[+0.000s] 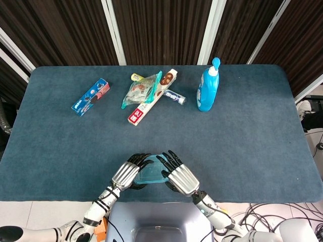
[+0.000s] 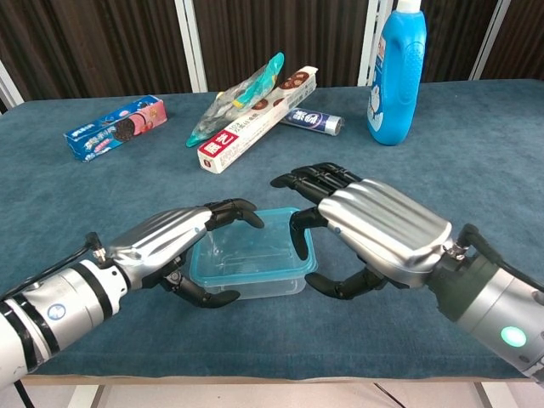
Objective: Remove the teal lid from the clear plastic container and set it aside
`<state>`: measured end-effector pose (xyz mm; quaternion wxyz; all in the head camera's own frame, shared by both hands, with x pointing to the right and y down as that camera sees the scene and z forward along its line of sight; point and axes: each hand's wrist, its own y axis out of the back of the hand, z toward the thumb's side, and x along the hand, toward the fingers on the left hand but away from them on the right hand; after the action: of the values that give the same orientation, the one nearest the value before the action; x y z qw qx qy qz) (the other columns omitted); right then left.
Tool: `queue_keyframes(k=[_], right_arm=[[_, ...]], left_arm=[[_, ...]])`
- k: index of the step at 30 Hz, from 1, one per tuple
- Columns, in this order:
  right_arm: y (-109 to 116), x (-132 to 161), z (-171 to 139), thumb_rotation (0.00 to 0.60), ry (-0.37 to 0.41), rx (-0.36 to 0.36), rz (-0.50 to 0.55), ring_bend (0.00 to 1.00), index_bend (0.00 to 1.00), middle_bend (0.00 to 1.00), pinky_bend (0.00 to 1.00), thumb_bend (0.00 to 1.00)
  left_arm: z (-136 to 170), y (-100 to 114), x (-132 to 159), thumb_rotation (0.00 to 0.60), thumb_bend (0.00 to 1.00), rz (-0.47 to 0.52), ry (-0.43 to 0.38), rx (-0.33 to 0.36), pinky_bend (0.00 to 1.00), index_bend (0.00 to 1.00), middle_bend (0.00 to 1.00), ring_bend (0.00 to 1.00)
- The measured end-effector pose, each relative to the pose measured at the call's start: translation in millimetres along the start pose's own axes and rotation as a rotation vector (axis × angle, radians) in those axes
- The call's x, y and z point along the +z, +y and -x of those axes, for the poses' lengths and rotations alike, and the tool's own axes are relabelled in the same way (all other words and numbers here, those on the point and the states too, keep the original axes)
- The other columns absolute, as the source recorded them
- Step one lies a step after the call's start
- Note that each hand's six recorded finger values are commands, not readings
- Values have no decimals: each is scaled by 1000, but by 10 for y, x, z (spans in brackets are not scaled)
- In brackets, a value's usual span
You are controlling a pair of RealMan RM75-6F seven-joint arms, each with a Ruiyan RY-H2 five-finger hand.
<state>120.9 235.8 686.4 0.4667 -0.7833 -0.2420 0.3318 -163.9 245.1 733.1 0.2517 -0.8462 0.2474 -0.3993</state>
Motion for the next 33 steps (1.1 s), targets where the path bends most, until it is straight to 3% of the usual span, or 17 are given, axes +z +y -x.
queue_keyframes(k=[18, 33], right_arm=[[22, 35, 54, 600, -17, 4, 35, 0, 596, 69, 0, 276], [120, 54, 68, 600, -32, -10, 55, 0, 589, 69, 0, 276]], left_arm=[[19, -5, -18, 600, 295, -1, 0, -3, 323, 484, 331, 225], [20, -8, -40, 600, 297, -32, 2, -9, 327, 500, 412, 227]])
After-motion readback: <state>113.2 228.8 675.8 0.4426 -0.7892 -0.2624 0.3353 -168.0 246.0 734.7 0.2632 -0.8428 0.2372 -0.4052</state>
